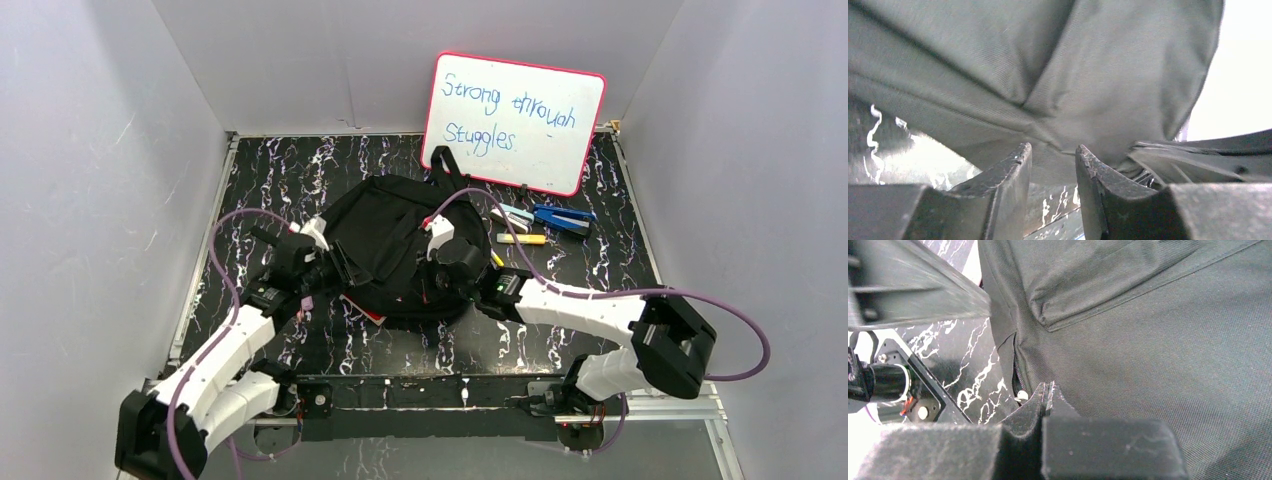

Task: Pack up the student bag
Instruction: Unzip the student bag at the center of the board.

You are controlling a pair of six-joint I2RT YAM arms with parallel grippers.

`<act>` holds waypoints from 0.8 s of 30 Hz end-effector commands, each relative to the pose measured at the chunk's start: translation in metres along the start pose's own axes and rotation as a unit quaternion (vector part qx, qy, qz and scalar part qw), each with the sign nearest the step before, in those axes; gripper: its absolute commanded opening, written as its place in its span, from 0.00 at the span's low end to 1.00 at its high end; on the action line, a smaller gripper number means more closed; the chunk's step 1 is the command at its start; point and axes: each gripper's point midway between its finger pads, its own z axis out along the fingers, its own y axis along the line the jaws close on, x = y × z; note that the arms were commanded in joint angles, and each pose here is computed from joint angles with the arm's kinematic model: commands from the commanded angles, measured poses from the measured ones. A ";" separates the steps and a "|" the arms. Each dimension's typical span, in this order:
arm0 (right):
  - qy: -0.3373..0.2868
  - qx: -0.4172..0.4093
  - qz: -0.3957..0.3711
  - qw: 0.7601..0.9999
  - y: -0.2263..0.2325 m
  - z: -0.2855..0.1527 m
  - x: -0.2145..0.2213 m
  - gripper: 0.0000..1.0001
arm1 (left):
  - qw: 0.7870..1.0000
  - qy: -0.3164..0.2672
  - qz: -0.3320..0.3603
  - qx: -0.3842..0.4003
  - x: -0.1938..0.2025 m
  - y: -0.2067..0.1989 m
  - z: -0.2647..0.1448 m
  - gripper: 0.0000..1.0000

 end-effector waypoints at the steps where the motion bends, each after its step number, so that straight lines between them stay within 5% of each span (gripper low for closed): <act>1: -0.061 0.021 0.034 0.997 0.002 -0.009 -0.037 0.00 | 0.985 -0.091 0.131 0.071 -0.045 -0.051 -0.036 0.38; 9: -0.070 0.058 0.040 0.995 -0.012 -0.028 -0.042 0.00 | 0.938 -0.096 0.296 0.154 -0.043 -0.074 -0.034 0.43; 15: -0.072 0.076 0.047 0.993 -0.026 -0.044 -0.040 0.00 | 0.852 -0.066 0.459 0.241 -0.016 -0.085 -0.041 0.45; 20: -0.072 0.072 0.048 0.994 -0.035 -0.053 -0.039 0.00 | 0.733 -0.059 0.581 0.348 0.016 -0.099 -0.059 0.48; 24: -0.074 0.058 0.047 0.994 -0.034 -0.056 -0.039 0.00 | 0.689 -0.053 0.619 0.373 0.029 -0.099 -0.057 0.51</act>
